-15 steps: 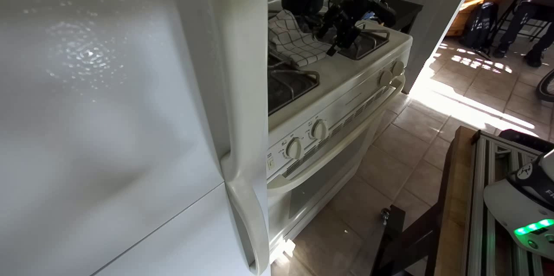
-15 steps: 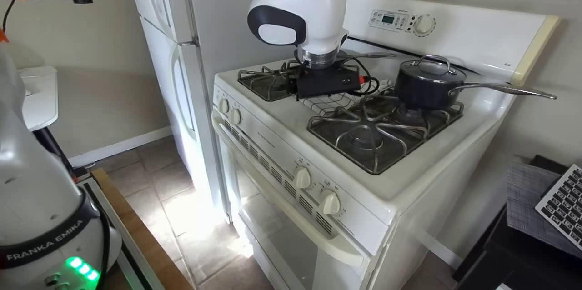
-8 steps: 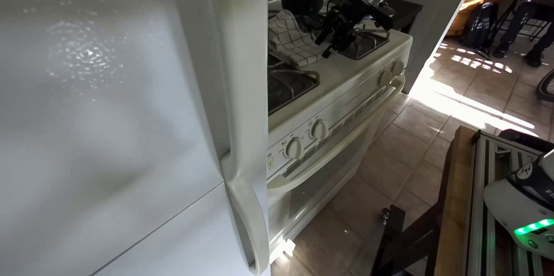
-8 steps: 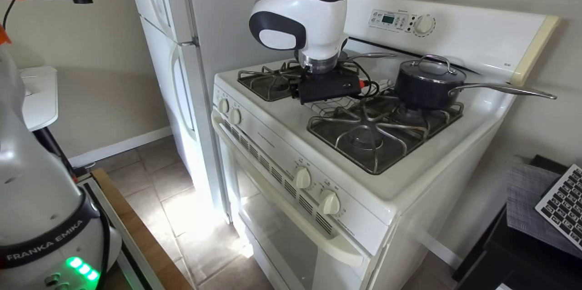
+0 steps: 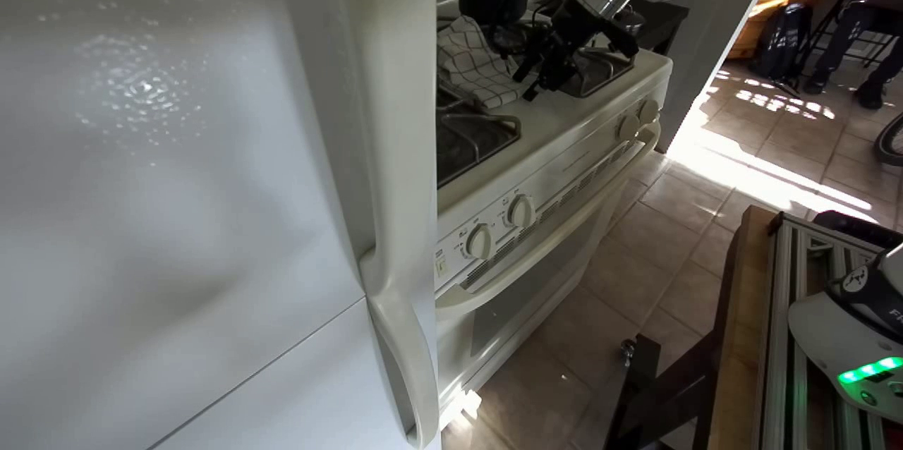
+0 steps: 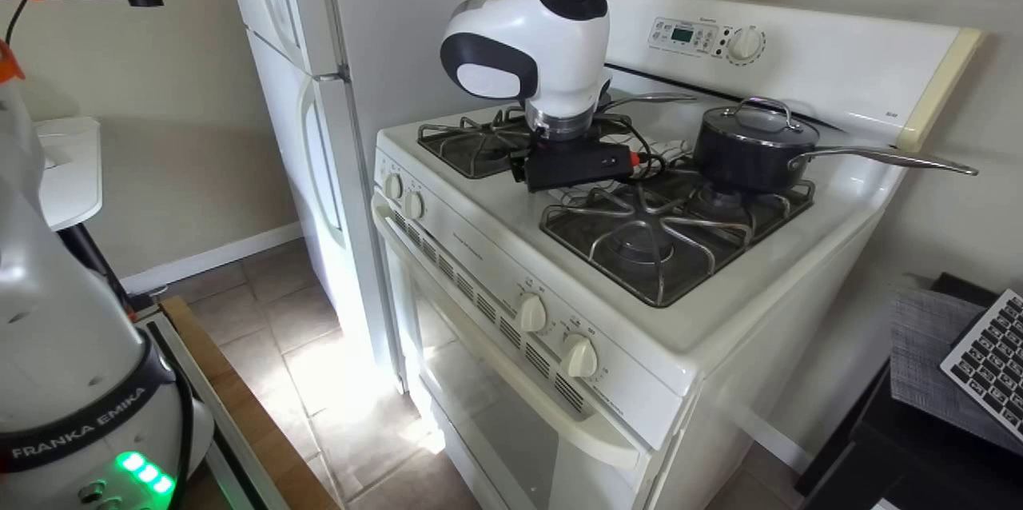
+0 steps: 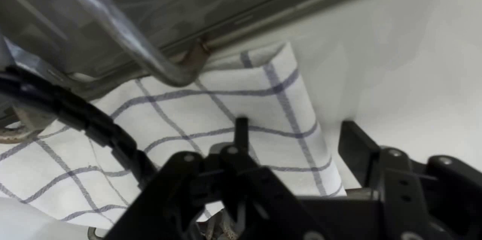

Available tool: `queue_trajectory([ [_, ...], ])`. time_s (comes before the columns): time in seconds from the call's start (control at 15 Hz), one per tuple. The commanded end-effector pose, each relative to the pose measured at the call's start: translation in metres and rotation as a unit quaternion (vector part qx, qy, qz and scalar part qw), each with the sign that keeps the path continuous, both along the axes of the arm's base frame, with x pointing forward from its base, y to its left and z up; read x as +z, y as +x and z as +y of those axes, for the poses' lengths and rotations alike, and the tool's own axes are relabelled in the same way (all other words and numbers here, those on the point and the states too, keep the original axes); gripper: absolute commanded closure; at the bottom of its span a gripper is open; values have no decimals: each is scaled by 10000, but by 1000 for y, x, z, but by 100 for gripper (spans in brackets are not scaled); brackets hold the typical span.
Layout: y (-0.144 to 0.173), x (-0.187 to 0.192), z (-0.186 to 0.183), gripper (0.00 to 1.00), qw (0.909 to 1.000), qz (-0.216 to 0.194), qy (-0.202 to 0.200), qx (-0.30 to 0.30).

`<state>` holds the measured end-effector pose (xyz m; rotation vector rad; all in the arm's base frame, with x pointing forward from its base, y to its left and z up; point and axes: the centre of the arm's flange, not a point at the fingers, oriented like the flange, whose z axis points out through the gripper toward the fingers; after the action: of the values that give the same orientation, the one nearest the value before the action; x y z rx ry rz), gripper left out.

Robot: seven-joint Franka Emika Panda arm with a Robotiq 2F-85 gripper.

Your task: Fold the towel two times over.

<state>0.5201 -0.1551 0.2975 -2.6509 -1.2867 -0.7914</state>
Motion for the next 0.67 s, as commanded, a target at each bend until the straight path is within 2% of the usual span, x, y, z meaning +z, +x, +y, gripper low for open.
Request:
queue_trajectory([
  [0.0,3,-4,1,69,10000,-70,-58,-32],
  [0.27,1,5,3,100,9999,-96,-122,-34],
  [0.6,0,21,4,99,9996,-102,-264,-83],
])
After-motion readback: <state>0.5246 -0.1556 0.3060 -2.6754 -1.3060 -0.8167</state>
